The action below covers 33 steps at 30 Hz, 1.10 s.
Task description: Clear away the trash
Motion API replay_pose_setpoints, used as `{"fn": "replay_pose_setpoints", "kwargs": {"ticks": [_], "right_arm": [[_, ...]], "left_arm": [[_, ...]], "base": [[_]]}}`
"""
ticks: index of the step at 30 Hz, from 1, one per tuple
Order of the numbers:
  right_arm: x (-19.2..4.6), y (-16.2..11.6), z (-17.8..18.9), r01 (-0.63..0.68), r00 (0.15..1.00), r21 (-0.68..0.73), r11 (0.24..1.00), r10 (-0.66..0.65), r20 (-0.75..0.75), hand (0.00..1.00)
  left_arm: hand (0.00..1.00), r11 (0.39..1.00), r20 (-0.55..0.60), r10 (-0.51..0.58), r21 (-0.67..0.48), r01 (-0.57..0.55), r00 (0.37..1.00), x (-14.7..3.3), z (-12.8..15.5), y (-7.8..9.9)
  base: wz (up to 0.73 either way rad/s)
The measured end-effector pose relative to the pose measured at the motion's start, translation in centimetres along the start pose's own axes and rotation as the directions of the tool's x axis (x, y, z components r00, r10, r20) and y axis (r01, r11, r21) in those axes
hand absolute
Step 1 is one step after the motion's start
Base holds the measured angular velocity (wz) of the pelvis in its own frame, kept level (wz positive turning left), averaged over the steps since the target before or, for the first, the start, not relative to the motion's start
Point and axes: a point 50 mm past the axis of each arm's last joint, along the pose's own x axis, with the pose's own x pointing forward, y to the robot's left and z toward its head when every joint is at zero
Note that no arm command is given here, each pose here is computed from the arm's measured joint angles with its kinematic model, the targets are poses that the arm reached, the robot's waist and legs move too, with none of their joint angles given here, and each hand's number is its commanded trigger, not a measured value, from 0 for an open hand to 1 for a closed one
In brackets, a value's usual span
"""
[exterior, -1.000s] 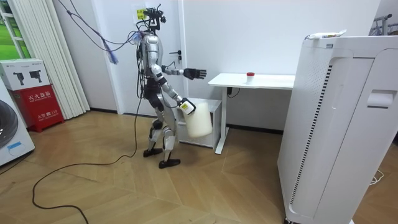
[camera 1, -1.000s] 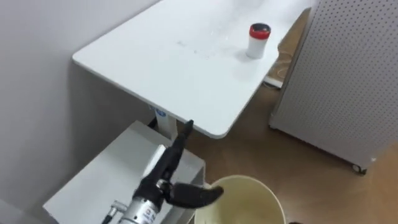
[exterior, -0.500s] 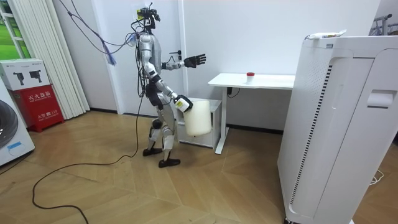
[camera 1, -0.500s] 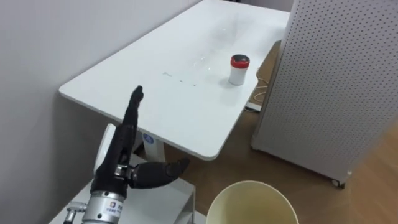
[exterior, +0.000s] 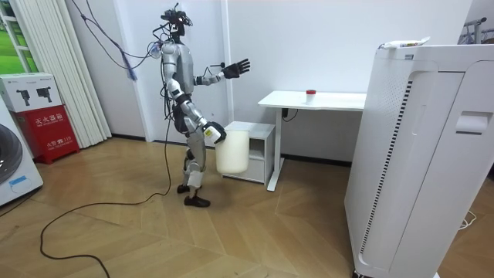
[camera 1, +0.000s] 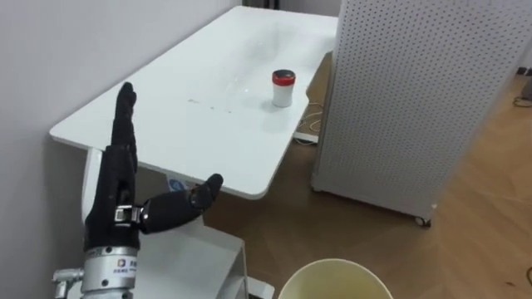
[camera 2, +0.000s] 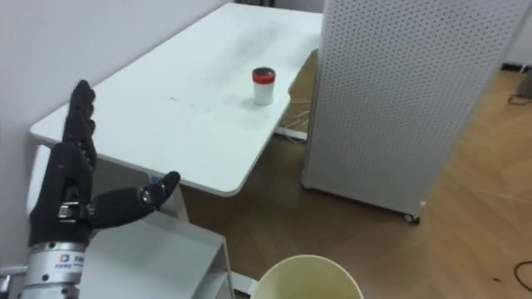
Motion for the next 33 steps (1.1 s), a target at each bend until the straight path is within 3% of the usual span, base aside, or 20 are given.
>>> {"fn": "replay_pose_setpoints", "kwargs": {"ticks": [9, 17, 33], "right_arm": [[0.0, 0.2, 0.5, -0.024, 0.999, -0.018, 1.0, 0.024, 0.025, 1.0], [-0.1, 1.0, 1.1, -0.081, 0.995, -0.097, 0.992, 0.086, 0.053, 1.0], [-0.5, 0.0, 0.3, -0.023, 0.999, -0.095, 0.995, 0.025, 0.02, 1.0]], "left_arm": [[0.0, 1.0, -0.011, -0.008, 0.006, 0.008, 1.0, -0.4, -0.2, -0.3], [0.0, 1.0, -0.061, 0.012, 0.017, -0.011, 0.998, -1.2, -1.2, -0.2], [0.0, 1.0, -0.116, 0.007, 0.006, -0.006, 0.993, -2.2, -2.5, -0.5]], "base": [[-0.08], [-0.5], [-0.38]]}}
